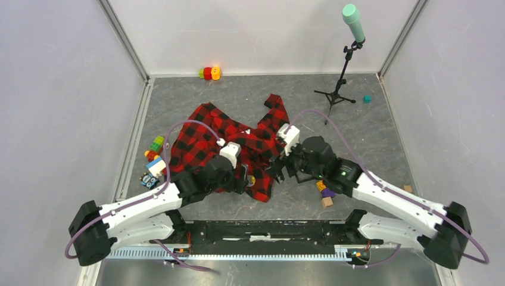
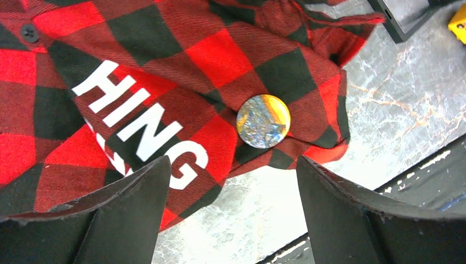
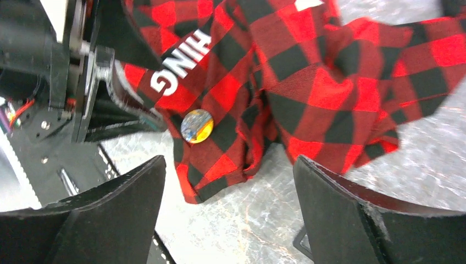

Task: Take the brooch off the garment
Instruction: Pick up the brooch from the clothes.

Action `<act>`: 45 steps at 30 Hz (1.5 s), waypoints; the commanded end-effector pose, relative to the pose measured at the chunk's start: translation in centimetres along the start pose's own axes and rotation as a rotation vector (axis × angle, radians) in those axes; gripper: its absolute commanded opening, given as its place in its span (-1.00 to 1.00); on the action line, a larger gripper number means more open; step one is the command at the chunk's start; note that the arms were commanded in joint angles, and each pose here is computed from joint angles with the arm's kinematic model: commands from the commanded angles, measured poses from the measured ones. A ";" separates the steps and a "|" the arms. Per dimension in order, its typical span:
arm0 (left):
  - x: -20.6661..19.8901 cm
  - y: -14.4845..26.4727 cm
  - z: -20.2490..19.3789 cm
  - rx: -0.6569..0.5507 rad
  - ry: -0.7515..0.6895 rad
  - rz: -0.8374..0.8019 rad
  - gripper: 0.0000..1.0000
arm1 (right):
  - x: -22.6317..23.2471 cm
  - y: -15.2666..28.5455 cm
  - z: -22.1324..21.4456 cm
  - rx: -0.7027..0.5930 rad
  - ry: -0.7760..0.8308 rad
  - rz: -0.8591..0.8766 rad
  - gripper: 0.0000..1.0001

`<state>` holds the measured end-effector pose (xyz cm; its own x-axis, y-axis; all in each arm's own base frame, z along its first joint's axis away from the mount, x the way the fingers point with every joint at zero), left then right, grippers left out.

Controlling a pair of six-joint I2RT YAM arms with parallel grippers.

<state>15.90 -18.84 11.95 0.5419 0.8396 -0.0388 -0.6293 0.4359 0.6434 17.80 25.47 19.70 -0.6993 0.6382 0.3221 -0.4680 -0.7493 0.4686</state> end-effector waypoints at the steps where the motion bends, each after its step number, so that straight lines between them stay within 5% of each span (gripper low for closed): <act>1: -1.2 0.4 2.2 -0.014 -0.110 -0.031 0.76 | -1.7 2.5 1.7 -0.148 -0.021 -0.104 0.87; 13: -2.6 -0.9 1.7 0.052 -0.154 -0.063 0.74 | -4.2 3.1 -0.9 -0.085 -0.052 -0.219 0.96; 29: -3.6 -2.5 0.9 0.177 -0.201 -0.075 0.99 | -5.6 4.5 -1.2 -0.126 -0.055 -0.309 0.96; 45: -3.7 -3.7 2.1 0.181 -0.189 -0.040 0.56 | -5.7 5.0 -1.8 -0.126 -0.078 -0.310 0.96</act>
<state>16.19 -23.44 9.00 0.6652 0.7456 0.0407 -0.4507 0.3574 0.8180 18.22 17.88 18.23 -0.4883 0.8410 0.2331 -0.6981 -0.5367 0.4739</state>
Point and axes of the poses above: each gripper's point midway between its finger pads, its own y axis back along the fingers, its own x axis along the line the jaws close on, z = x × y, the point moved 4 cm from there along y, back along the fingers, and after that the axes turned 13 degrees about -y, right-handed, at the moved point
